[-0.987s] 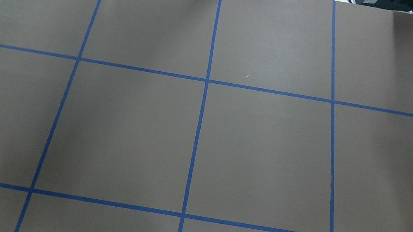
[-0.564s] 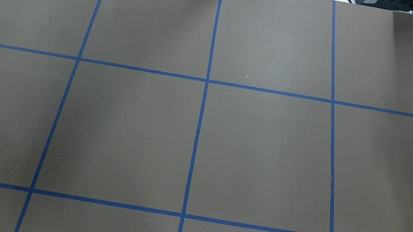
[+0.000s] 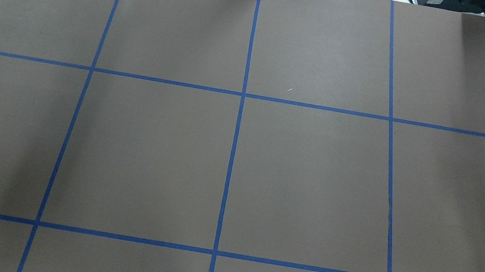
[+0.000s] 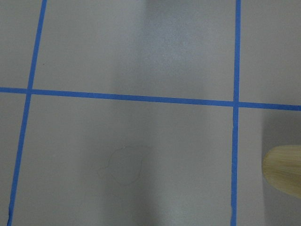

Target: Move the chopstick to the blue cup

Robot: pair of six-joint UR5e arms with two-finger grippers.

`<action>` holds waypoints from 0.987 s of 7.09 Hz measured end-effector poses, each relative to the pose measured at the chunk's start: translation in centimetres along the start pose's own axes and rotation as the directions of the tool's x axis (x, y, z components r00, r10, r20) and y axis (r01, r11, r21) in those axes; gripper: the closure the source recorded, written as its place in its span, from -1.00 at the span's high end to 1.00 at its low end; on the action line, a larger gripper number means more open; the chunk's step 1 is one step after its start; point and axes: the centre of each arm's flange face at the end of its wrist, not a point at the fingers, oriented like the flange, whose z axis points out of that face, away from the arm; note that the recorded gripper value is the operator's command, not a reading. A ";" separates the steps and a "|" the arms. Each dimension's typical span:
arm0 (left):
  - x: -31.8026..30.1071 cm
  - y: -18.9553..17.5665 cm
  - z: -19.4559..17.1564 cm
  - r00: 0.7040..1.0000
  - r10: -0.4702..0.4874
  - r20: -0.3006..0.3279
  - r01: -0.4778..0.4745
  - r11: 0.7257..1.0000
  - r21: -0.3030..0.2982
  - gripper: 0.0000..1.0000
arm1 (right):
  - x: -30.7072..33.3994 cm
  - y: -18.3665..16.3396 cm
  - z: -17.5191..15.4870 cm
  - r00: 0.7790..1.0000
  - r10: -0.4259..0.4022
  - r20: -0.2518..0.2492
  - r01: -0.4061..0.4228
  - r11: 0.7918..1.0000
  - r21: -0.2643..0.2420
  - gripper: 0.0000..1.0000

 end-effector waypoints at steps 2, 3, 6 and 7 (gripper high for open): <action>-5.1 0.0 2.2 1.000 -0.025 -0.008 0.025 0.999 -0.033 0.96 | -0.4 -0.1 0.0 1.000 0.024 0.009 -0.024 1.000 0.012 1.00; -6.8 0.1 3.6 0.999 -0.042 -0.014 0.041 0.998 -0.047 0.96 | -0.6 0.0 -0.1 0.999 0.025 0.029 -0.025 1.000 0.009 1.00; -8.9 1.1 6.5 0.993 -0.096 -0.062 0.091 0.993 -0.072 0.96 | -0.9 0.4 0.5 0.991 0.044 0.126 -0.039 0.998 -0.041 1.00; -9.4 1.8 7.5 0.990 -0.117 -0.074 0.112 0.991 -0.077 0.96 | -0.9 0.4 0.7 0.987 0.047 0.153 -0.039 0.998 -0.053 1.00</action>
